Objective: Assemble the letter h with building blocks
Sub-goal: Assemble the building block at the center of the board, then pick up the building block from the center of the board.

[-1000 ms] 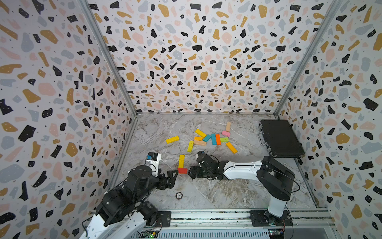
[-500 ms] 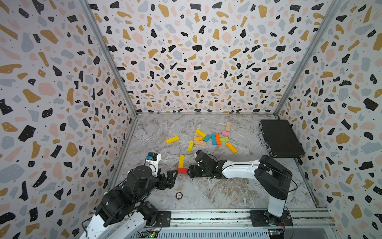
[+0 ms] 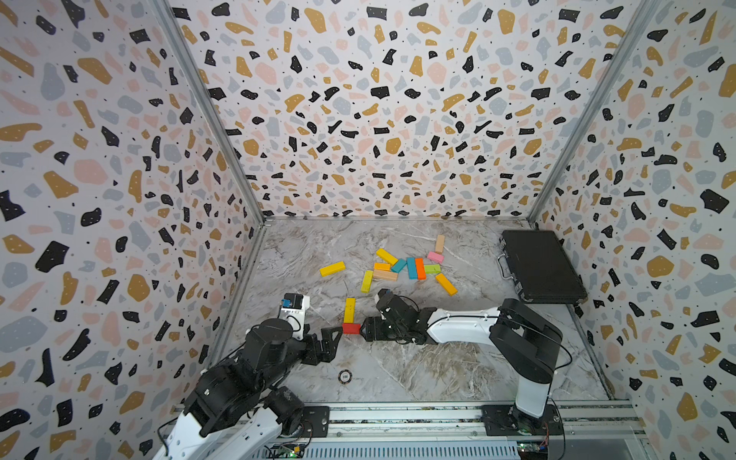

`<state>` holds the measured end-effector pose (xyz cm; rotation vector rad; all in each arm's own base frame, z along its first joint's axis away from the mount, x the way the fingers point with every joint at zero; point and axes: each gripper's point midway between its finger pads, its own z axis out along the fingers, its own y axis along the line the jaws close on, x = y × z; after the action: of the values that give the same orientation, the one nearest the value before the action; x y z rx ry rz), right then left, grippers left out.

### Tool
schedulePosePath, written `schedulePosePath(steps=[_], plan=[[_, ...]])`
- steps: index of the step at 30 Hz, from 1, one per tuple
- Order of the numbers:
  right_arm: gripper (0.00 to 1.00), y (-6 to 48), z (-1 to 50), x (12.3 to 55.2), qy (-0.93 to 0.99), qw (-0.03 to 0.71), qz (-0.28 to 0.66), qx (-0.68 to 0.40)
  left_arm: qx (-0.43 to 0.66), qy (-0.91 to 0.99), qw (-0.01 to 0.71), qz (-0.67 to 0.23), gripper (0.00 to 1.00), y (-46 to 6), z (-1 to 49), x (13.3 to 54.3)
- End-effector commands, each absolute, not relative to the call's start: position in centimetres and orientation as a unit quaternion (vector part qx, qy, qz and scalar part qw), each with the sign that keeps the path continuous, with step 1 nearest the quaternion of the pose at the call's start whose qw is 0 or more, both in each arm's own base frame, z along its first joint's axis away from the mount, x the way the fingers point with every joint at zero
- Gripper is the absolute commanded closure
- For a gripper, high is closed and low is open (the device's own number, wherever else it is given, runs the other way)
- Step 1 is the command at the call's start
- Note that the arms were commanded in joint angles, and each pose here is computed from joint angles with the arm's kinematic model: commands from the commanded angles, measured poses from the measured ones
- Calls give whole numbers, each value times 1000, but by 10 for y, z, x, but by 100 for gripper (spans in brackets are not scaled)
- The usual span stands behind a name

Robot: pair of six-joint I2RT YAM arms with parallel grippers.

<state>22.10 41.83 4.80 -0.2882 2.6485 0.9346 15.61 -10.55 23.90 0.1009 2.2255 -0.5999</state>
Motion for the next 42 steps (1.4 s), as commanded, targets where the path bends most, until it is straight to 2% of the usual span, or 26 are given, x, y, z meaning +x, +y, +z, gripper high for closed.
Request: schedulePosePath(steps=[1,8,15,18,20,21,24,26,32,37,40,42], plan=[[20,418,42,216,930,148,321,-98,42,876,420,-235,1,-104,246,158],[17,399,47,225,936,182,293,-70,42,876,420,-234,1,-103,246,158],[16,343,106,253,913,333,230,-59,43,882,411,-228,1,-107,243,163],[12,328,131,256,894,379,225,-82,40,882,411,-225,1,-110,243,169],[8,313,138,264,895,385,209,-85,40,880,414,-228,1,-114,243,175],[1,304,137,264,901,378,193,-86,40,879,417,-230,1,-116,243,178],[1,290,138,264,910,365,175,-90,37,870,429,-240,1,-123,246,187],[1,277,140,264,913,369,161,-69,33,863,441,-244,1,-126,250,193],[1,288,144,247,896,352,248,-109,32,884,409,-225,1,-145,242,221],[8,293,143,236,884,346,290,-120,32,904,361,-228,1,-167,211,269],[9,291,135,228,888,330,291,-133,35,925,330,-186,0,-170,184,300],[9,292,126,221,895,309,286,-150,44,939,305,-152,5,-171,165,318]])
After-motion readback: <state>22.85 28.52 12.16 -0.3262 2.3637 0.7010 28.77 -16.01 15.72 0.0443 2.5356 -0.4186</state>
